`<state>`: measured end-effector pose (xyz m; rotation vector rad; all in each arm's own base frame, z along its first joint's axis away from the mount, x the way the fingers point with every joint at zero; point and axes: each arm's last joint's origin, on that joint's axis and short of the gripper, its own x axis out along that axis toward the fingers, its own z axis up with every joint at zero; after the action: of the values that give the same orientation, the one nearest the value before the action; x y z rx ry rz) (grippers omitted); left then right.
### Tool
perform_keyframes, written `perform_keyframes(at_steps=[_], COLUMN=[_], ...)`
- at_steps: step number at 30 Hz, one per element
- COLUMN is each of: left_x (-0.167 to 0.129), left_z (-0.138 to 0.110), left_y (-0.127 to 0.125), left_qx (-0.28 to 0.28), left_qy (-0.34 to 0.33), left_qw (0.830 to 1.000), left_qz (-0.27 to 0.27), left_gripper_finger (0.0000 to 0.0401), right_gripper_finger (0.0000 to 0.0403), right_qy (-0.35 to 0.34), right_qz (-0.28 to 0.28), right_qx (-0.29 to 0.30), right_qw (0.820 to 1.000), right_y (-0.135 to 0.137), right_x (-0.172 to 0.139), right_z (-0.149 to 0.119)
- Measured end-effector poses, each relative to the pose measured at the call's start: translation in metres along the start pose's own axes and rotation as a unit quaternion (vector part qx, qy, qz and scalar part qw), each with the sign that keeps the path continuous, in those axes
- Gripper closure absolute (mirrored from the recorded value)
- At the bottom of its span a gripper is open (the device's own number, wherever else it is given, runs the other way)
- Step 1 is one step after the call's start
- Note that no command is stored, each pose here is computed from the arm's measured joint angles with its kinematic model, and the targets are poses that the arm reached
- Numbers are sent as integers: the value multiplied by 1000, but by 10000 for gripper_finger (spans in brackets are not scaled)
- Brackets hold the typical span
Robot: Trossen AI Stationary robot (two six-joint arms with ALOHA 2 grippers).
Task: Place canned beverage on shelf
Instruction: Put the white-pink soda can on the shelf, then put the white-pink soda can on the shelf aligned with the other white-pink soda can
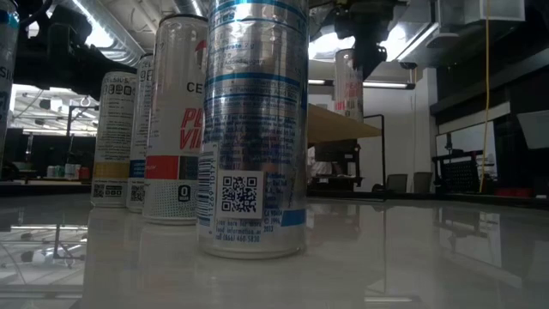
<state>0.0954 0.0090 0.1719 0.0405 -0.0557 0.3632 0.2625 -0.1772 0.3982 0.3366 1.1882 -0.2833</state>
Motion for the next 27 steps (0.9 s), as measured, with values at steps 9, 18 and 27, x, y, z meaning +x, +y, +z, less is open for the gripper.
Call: perform_keyframes(at_steps=[9,18,27], left_x=[0,0,-2], left_z=[0,2,21], left_y=[0,0,2], left_qx=[0,-5,-39], left_qy=[0,-13,-106], left_qw=[1000,1000,994], left_qz=[0,1,6], left_gripper_finger=[401,401,401], right_gripper_finger=[98,98,98], right_qy=[6,4,-61], right_qz=[2,1,-13], right_qx=[1,1,-11], right_qw=[1000,1000,998], right_y=[0,2,9], right_x=[0,-7,-44], right_z=[-1,-3,-8])
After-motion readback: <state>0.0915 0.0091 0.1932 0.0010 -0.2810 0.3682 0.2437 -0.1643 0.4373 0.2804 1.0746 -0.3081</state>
